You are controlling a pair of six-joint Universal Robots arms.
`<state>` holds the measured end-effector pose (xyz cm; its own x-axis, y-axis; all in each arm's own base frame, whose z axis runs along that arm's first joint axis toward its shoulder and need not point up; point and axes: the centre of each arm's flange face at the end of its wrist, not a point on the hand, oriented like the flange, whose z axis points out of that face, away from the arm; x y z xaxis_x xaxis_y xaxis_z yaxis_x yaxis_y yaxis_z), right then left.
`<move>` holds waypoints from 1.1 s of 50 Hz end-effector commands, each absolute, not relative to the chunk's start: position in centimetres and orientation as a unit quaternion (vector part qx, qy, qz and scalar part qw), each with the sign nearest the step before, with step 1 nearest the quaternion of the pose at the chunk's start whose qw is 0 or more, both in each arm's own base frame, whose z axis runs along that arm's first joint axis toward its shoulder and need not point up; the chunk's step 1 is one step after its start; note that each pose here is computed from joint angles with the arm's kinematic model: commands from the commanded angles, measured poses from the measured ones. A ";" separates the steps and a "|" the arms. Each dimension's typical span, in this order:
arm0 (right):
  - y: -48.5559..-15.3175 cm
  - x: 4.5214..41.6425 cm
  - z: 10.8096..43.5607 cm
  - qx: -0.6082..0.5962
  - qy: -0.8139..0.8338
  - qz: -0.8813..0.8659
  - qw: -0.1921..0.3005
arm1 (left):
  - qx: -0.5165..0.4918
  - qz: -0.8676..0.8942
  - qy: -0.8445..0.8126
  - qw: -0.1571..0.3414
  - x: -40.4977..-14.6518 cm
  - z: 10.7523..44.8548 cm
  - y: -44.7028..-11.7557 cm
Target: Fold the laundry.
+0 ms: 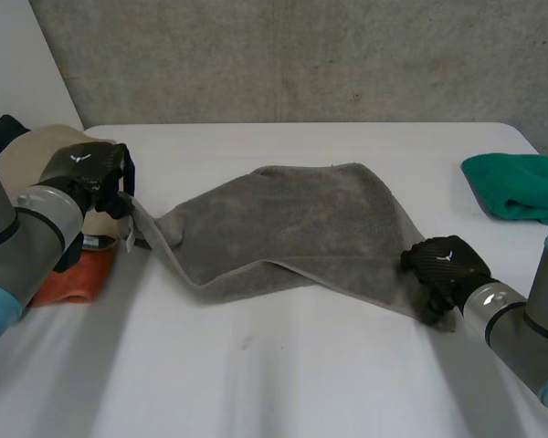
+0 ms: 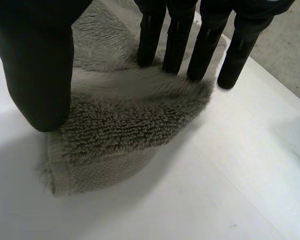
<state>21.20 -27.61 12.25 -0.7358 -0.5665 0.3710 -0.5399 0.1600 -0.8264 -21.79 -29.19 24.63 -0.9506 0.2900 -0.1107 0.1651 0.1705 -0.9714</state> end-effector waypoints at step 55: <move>-41.5 20.5 41.3 -0.114 0.433 -0.892 -0.053 | -0.055 0.905 -0.414 0.074 -23.5 41.2 -39.1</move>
